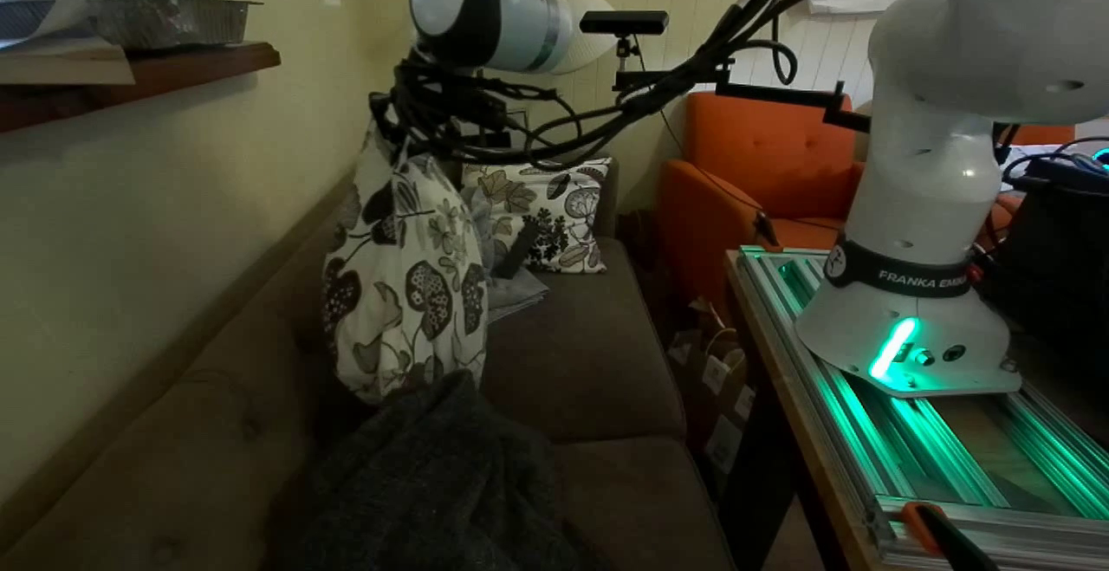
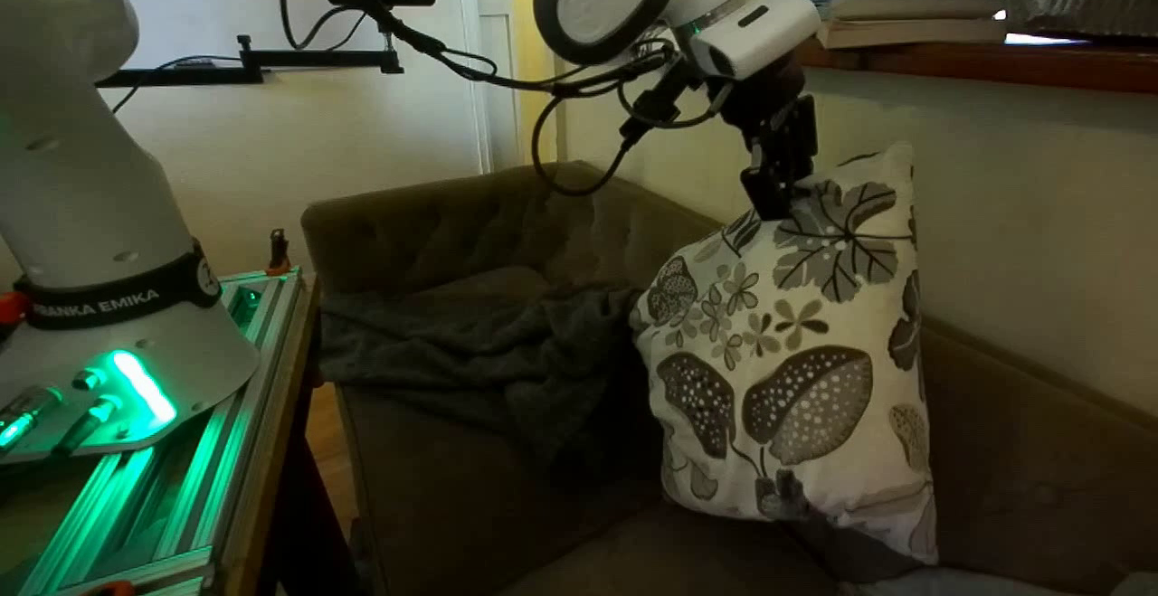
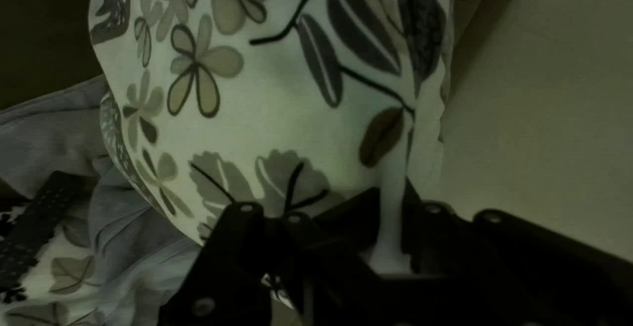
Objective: Move the flowery pillow on the left to the right
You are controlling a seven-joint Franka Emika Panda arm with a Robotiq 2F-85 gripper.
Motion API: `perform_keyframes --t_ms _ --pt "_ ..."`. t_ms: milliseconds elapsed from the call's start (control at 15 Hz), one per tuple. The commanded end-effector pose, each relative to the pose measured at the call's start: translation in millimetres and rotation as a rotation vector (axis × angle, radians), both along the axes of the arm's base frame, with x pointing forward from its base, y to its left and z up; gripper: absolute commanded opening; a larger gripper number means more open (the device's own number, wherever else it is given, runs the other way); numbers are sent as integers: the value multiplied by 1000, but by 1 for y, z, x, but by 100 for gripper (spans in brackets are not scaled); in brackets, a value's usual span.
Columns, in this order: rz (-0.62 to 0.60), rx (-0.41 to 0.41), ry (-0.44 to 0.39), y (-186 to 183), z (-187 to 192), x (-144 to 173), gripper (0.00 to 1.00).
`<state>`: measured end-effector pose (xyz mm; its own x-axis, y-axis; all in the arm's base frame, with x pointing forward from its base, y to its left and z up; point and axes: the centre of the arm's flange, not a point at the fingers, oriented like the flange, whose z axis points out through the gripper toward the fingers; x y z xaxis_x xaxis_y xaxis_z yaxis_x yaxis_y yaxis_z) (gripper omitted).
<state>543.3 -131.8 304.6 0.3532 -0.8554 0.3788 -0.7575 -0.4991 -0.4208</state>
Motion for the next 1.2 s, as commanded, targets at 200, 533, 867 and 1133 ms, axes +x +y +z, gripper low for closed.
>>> perform_keyframes --t_ms 200,533,867,1133 --pt "-107 -10 -19 -43 8 -43 9" --pt "-172 42 -24 -41 -5 -32 2" --pt "-426 155 21 -103 -42 -22 2" --pt "-608 230 28 -166 -74 -1 2"
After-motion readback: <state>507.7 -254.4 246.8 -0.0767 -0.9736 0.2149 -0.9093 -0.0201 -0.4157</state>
